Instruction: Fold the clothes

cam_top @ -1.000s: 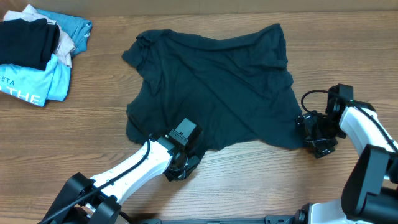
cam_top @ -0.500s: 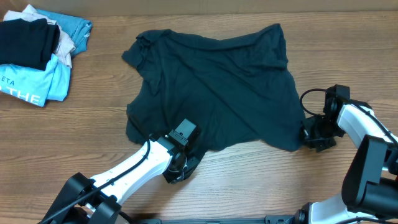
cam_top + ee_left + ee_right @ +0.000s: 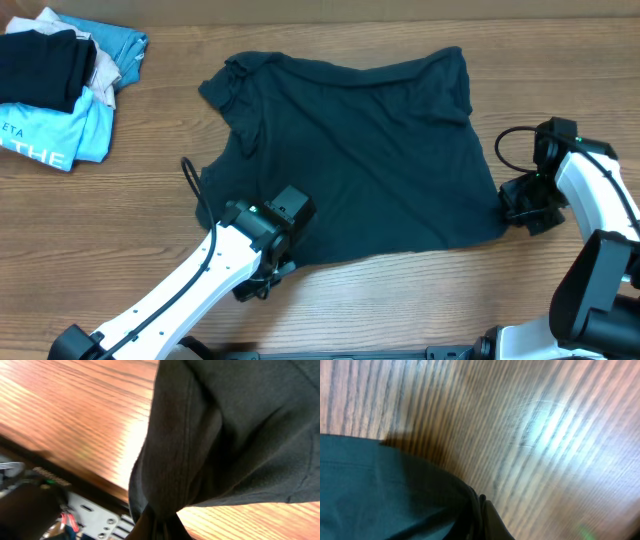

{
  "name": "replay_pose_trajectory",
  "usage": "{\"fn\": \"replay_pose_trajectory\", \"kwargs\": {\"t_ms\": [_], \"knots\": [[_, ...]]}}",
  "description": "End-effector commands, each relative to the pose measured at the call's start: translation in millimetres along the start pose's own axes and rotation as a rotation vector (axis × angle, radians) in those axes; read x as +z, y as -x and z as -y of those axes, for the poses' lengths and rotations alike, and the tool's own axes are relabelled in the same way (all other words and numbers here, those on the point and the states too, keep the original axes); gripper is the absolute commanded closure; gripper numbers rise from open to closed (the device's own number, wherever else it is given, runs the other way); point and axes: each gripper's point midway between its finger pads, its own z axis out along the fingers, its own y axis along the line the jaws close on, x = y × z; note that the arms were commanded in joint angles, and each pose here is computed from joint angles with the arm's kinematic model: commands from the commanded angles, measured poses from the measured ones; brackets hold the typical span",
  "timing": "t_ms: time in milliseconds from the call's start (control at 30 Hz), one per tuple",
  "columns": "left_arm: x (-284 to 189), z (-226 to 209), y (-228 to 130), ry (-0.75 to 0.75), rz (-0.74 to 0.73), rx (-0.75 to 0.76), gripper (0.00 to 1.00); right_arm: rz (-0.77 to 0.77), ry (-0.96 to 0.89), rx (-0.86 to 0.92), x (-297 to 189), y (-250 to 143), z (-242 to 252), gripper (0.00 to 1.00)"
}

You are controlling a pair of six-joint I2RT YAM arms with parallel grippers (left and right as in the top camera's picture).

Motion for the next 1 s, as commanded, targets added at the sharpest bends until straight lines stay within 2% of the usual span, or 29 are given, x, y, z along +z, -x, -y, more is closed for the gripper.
{"fn": "replay_pose_trajectory", "kwargs": {"t_ms": [0,167,233,267,400,500,667,833,867,900,967], "knots": [[-8,-16,7,0.049,0.062,0.03,0.96,0.089,0.027,0.003,-24,21,-5,0.95],[-9,-28,2,0.101,0.04,0.064,0.96,0.097,0.033,0.026,-33,34,0,0.94],[-9,-28,2,0.101,0.04,0.072,0.96,0.078,0.021,-0.011,-32,30,4,0.85],[-9,-28,2,0.101,0.04,0.072,0.96,0.07,0.01,-0.015,-32,28,6,0.85],[-9,-27,-2,0.092,0.013,0.102,0.96,0.038,-0.033,-0.031,-32,20,17,0.86],[-9,-29,-11,0.093,-0.034,0.114,0.96,0.033,-0.062,-0.033,-32,19,23,0.96],[-9,-28,-14,0.086,-0.053,0.122,0.96,0.004,-0.078,-0.037,-32,12,28,0.94],[-8,-15,-9,0.034,-0.029,0.121,0.96,-0.046,-0.085,-0.07,-19,0,32,0.78],[-8,-13,-8,0.028,-0.026,0.121,0.96,-0.054,-0.08,-0.07,-14,-3,32,0.54],[-8,-12,-8,0.022,-0.024,0.123,0.96,-0.067,-0.075,-0.07,-7,-7,32,0.19],[-8,-6,-5,-0.001,-0.014,0.122,0.96,-0.091,-0.074,-0.069,4,-14,35,0.17]]}}
